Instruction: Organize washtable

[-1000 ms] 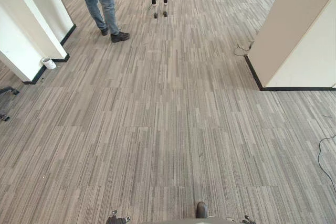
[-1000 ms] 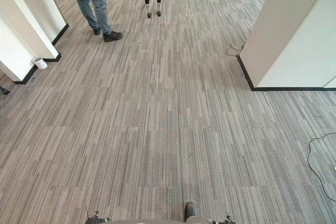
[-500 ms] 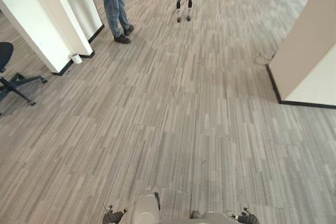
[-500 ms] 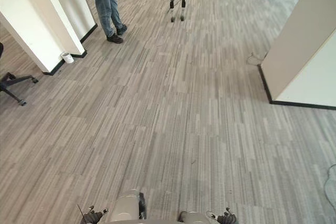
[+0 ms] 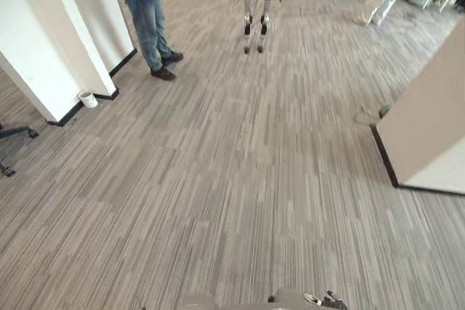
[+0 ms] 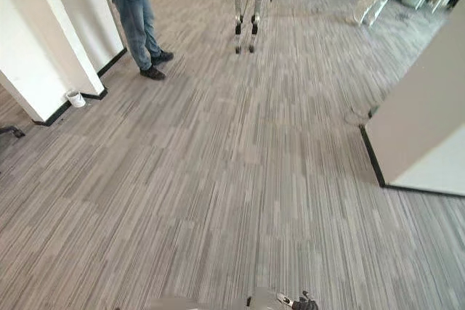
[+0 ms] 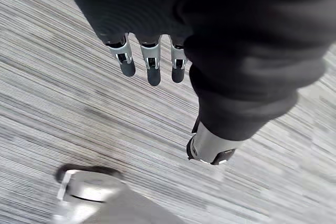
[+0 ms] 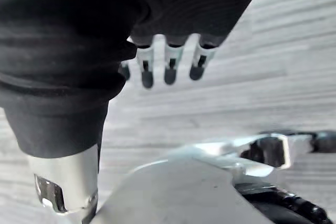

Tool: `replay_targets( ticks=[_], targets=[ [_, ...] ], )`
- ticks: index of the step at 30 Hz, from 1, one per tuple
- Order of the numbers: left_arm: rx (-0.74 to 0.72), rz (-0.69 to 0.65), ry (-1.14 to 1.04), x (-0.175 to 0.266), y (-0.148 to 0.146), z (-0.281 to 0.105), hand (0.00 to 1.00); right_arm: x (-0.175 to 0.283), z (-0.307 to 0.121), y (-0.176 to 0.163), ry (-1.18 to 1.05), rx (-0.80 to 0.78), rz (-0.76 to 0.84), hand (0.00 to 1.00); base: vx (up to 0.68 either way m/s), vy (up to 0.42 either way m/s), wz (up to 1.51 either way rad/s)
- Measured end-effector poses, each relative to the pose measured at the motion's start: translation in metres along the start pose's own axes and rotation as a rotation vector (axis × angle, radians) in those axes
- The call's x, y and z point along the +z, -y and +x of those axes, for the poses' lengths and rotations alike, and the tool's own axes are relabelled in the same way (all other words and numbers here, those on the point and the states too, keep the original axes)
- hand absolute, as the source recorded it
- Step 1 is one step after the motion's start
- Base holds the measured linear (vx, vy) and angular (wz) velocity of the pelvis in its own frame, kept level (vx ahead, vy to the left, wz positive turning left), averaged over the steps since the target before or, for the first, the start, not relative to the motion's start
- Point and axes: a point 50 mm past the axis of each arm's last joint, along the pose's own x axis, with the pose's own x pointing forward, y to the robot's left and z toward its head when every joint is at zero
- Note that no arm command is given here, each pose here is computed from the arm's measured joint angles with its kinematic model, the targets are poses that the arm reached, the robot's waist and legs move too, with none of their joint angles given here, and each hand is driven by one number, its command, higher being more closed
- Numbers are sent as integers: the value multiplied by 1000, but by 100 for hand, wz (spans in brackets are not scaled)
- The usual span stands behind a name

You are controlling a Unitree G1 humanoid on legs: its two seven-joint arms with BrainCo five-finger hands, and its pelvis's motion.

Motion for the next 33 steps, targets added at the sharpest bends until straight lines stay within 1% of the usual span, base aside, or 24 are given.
replay_targets(
  ticks=[2,6,8,10,12,15,17,20,23,24,25,26,28,30,33],
  targets=[
    [-15,-8,53,17,8,3,0,7,0,1,36,-4,0,0,643,-33,32],
    [-98,-45,125,44,45,0,0,5,-1,8,20,-30,10,0,680,-91,55],
    [-126,-58,100,35,57,-4,0,0,-2,13,6,-42,2,0,936,-217,49],
    [-137,-76,115,40,64,-6,0,5,-1,19,21,-51,-16,0,842,-218,18],
    [-114,-134,107,40,61,-5,0,13,-1,25,51,-63,-30,0,860,-217,-37],
    [-92,-144,148,47,51,-5,0,11,-1,20,35,-67,-33,0,817,-159,-49],
    [-88,-144,190,54,49,-6,0,21,1,14,62,-51,-29,0,646,-73,-29],
    [-89,-166,232,62,48,-7,0,37,4,11,107,-39,-45,0,666,62,-50],
    [-76,-189,247,64,44,-7,0,31,4,5,86,-25,-35,0,642,181,-64],
    [-63,-185,252,63,39,-6,0,28,3,2,77,-18,-36,0,883,298,-92],
    [-49,-170,232,57,33,-5,0,21,2,-8,62,5,-26,0,813,269,-58],
    [-30,-161,225,57,24,-2,0,16,0,-20,47,28,13,0,837,255,-33],
    [-6,-128,203,53,12,2,0,16,0,-28,43,44,60,0,706,211,4],
    [6,-106,154,45,7,4,0,18,1,-28,50,55,57,0,770,220,-2],
    [-16,-87,121,37,14,3,0,29,2,-21,107,43,48,0,665,158,-16]
  ],
)
